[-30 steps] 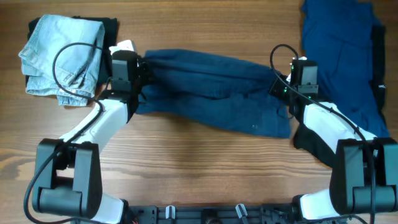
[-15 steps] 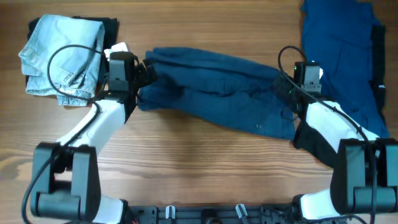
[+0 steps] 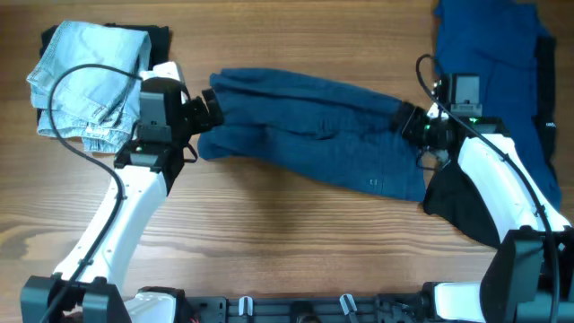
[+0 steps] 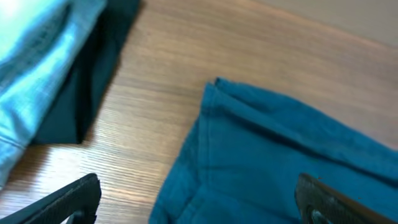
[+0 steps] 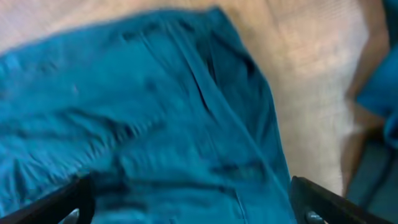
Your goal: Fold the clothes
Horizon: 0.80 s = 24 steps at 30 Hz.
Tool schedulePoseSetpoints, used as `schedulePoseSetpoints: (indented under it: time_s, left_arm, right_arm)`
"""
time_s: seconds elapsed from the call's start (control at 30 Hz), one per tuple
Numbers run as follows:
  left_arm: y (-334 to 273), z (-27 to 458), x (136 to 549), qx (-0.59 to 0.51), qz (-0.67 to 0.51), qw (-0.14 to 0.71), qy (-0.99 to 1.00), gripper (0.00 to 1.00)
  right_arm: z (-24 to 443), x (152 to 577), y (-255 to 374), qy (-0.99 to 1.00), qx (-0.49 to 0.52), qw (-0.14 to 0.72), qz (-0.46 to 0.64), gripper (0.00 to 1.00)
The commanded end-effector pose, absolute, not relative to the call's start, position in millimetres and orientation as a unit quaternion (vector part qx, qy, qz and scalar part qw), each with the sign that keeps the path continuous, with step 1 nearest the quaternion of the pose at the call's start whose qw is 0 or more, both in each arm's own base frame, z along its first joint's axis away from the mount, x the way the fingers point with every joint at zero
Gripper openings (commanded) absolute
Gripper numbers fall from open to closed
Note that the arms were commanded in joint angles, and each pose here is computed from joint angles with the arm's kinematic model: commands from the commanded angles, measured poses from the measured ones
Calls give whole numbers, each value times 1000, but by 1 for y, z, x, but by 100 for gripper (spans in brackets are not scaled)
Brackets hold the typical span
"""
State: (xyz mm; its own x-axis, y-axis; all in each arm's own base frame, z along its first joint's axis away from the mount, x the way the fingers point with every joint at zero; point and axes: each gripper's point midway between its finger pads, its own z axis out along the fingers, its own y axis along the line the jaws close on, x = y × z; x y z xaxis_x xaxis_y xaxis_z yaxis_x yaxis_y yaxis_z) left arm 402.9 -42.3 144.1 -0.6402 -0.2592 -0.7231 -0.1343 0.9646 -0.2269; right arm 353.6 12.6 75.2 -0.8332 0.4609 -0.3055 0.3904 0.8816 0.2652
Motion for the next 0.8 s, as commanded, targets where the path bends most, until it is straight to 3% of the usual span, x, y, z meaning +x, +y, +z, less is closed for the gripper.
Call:
schedulePoseSetpoints:
  time_s: [0.0, 0.23, 0.77]
  left_arm:
    - [-57, 135, 405, -67, -102, 392, 912, 100]
    - [-70, 88, 404, -52, -123, 332, 934, 100]
    - [-81, 53, 414, -24, -143, 313, 939, 100]
  right_arm:
    - [74, 345, 11, 955, 227, 168, 90, 100]
    - [59, 329, 6, 952, 262, 140, 80, 100]
    - [38, 322, 13, 956, 235, 142, 100, 99]
